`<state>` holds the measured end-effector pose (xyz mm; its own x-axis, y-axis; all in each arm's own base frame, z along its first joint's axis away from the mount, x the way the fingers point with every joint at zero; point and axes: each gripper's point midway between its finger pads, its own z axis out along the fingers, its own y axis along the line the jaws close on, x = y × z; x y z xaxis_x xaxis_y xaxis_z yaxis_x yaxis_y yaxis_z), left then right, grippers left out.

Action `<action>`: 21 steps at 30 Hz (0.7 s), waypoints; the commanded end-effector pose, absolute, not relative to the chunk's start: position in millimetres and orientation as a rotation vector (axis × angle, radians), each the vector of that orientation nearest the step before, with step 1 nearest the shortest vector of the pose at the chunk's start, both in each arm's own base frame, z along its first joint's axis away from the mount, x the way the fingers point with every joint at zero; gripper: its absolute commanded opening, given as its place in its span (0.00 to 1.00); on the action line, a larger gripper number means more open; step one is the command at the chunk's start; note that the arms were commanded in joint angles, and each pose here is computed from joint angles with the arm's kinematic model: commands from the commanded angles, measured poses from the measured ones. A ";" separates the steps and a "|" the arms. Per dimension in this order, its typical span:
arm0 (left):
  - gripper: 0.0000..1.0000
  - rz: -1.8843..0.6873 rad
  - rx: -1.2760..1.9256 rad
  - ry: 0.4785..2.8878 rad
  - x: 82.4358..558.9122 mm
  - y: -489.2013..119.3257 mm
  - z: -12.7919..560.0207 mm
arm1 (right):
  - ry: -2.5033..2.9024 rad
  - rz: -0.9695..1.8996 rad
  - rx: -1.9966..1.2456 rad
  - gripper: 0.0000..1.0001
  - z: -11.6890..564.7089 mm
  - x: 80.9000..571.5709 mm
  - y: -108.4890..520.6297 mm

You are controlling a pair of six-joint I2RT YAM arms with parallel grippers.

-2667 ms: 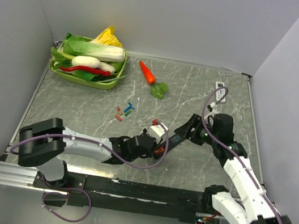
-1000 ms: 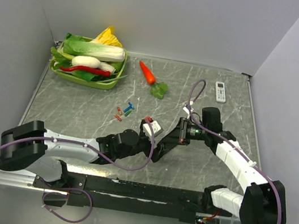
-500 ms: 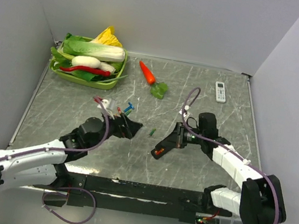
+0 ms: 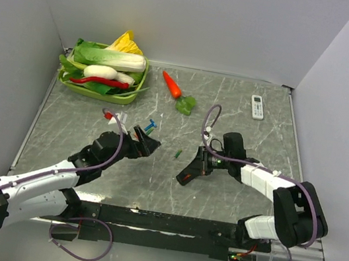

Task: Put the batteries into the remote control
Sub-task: Load the battery cover into the remote control.

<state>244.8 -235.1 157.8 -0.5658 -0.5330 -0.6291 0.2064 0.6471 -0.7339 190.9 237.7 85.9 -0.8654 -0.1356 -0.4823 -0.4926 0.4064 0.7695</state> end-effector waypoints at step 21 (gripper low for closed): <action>0.99 -1.031 -0.221 1.952 248.0 -241.4 162.8 | 2.259 1.382 -0.666 0.00 87.4 204.0 240.6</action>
<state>242.3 -235.6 142.6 -0.6073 -0.4994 -0.6179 0.1889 0.6647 -0.7228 191.1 234.6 74.5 -0.8515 -0.1741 -0.4946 -0.5186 0.4200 0.7448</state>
